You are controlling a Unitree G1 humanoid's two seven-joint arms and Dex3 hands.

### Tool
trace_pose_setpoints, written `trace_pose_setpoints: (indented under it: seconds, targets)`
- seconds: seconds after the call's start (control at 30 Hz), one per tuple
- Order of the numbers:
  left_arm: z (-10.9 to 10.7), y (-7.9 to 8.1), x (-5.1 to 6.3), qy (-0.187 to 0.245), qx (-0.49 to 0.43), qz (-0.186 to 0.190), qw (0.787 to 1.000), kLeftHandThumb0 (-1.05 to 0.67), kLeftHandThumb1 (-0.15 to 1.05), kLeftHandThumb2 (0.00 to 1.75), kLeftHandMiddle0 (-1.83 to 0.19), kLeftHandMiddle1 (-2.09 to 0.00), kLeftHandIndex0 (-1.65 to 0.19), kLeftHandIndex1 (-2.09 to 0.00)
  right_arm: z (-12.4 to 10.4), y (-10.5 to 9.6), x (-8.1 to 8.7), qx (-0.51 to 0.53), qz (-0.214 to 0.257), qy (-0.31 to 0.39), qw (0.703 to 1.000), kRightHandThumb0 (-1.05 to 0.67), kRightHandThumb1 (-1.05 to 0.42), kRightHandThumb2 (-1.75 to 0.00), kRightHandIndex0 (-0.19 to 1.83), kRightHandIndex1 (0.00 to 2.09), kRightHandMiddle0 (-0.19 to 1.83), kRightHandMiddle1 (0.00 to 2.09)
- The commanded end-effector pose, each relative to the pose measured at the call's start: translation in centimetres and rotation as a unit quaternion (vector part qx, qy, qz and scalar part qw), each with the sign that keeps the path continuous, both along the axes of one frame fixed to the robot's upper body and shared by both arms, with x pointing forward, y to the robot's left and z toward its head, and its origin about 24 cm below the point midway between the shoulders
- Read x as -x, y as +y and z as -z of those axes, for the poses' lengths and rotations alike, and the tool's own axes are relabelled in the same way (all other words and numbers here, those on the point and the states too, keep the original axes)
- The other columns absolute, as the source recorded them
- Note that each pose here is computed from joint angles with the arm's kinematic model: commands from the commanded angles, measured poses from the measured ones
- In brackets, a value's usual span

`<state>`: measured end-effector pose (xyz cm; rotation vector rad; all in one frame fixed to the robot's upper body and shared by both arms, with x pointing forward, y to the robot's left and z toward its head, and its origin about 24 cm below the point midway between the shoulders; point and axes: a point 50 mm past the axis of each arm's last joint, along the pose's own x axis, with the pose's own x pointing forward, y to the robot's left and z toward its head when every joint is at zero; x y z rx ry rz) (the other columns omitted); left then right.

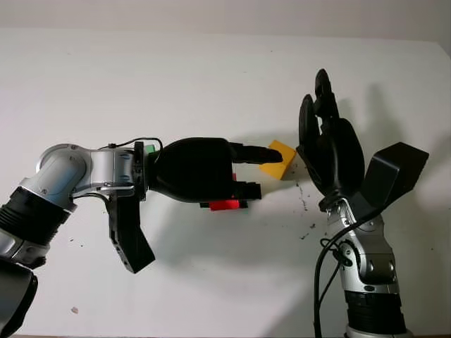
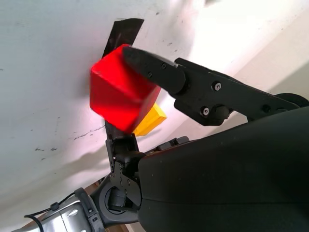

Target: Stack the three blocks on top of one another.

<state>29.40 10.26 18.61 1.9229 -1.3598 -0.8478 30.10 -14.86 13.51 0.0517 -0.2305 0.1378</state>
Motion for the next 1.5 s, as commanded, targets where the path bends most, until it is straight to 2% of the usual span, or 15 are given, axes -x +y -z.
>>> trace_pose_setpoints:
  seconds: [0.0,0.1,0.17,0.3,0.43,0.7,0.83,0.97,1.03,1.13,1.2,1.27,1.3,1.43,1.47]
  targets:
    - [0.2,0.0,0.3,0.0,-0.005,0.0,1.0,-0.42,1.01,0.06,-0.01,-0.04,-0.17,-0.67,0.0,0.0,0.1,0.0,-0.001,-0.003,1.0,-0.72,-1.05,-0.6,-0.19,0.0,-0.19,0.0]
    - [0.2,0.0,0.5,-0.001,-0.006,0.003,1.0,-0.43,1.01,0.05,0.0,-0.05,-0.23,-0.4,0.0,0.0,0.1,-0.002,0.0,-0.005,1.0,-0.72,-1.05,-0.61,-0.19,0.0,-0.19,0.0]
    - [0.2,0.1,0.7,0.005,-0.005,0.007,1.0,-0.44,0.99,0.04,0.01,-0.05,-0.21,-0.32,0.0,0.0,0.0,-0.003,0.0,-0.004,1.0,-0.72,-1.05,-0.6,-0.19,0.0,-0.19,0.0]
    - [0.1,0.0,1.1,0.01,-0.008,0.009,1.0,-0.49,0.95,0.04,0.04,-0.04,-0.14,-0.24,0.0,0.0,0.0,-0.002,0.0,-0.003,1.0,-0.72,-1.05,-0.61,-0.19,0.0,-0.19,0.0]
    - [-0.1,-0.1,1.3,0.014,-0.013,0.008,1.0,-0.43,0.94,0.04,0.07,-0.04,-0.05,-0.15,0.0,0.0,0.0,-0.001,-0.001,-0.003,1.0,-0.72,-1.05,-0.6,-0.19,0.0,-0.19,0.0]
    - [-0.6,0.2,1.0,0.001,-0.025,-0.016,1.0,-0.49,0.91,0.05,0.12,-0.04,0.02,-0.08,0.1,-0.1,0.0,0.001,0.002,-0.002,1.0,-0.72,-1.05,-0.61,-0.19,0.0,-0.19,0.0]
    - [-1.6,1.0,0.7,-0.02,-0.027,-0.053,0.998,-0.54,0.93,0.06,0.17,-0.03,0.08,-0.05,0.1,-0.1,0.0,-0.001,0.0,-0.005,1.0,-0.72,-1.05,-0.6,-0.19,0.0,-0.19,0.0]
    - [-3.2,2.5,0.5,-0.041,0.0,-0.095,0.995,-0.47,0.93,0.06,0.19,-0.02,0.08,-0.05,-0.2,-0.3,0.0,-0.003,0.003,-0.007,1.0,-0.73,-1.05,-0.59,-0.19,0.0,-0.19,0.0]
    - [-3.9,3.6,0.5,-0.057,0.028,-0.13,0.989,-0.46,0.93,0.06,0.19,-0.02,0.09,-0.05,-0.5,-0.4,0.0,-0.001,0.006,-0.01,1.0,-0.73,-1.05,-0.59,-0.19,0.0,-0.19,0.0]
    - [-5.1,5.5,0.5,-0.063,0.064,-0.193,0.977,-0.74,0.94,0.06,0.19,0.0,0.15,-0.03,-0.8,-0.7,0.0,0.002,0.007,-0.012,1.0,-0.73,-1.05,-0.6,-0.19,0.0,-0.19,0.0]
    - [-5.7,6.6,0.6,-0.049,0.095,-0.223,0.969,-0.83,0.97,0.07,0.19,0.0,0.17,-0.03,-1.1,-0.9,-0.1,0.004,0.007,-0.013,1.0,-0.72,-1.05,-0.6,-0.19,0.0,-0.19,0.0]
    - [-6.3,8.1,0.5,0.005,0.173,-0.258,0.951,-0.87,1.02,0.1,0.19,0.0,0.18,-0.02,-1.5,-1.2,-0.3,0.008,0.006,-0.018,1.0,-0.72,-1.05,-0.61,-0.19,0.0,-0.19,0.0]
    - [-6.6,8.9,0.5,0.034,0.215,-0.27,0.938,-0.9,1.03,0.18,0.19,0.0,0.18,-0.01,-1.9,-1.5,-0.5,0.014,0.005,-0.023,1.0,-0.72,-1.05,-0.6,-0.19,0.0,-0.19,0.0]
    - [-6.4,11.6,0.4,0.146,0.373,-0.282,0.872,-0.87,1.05,0.47,0.19,0.0,0.18,-0.02,-3.3,-2.5,-1.4,0.052,0.006,-0.047,0.998,-0.72,-1.05,-0.58,-0.19,0.0,-0.19,0.0]
    - [-6.3,12.1,0.3,0.171,0.412,-0.281,0.849,-0.85,1.05,0.5,0.19,0.0,0.19,-0.01,-3.7,-2.8,-1.6,0.066,0.003,-0.058,0.996,-0.71,-1.05,-0.56,-0.19,0.0,-0.19,0.0]
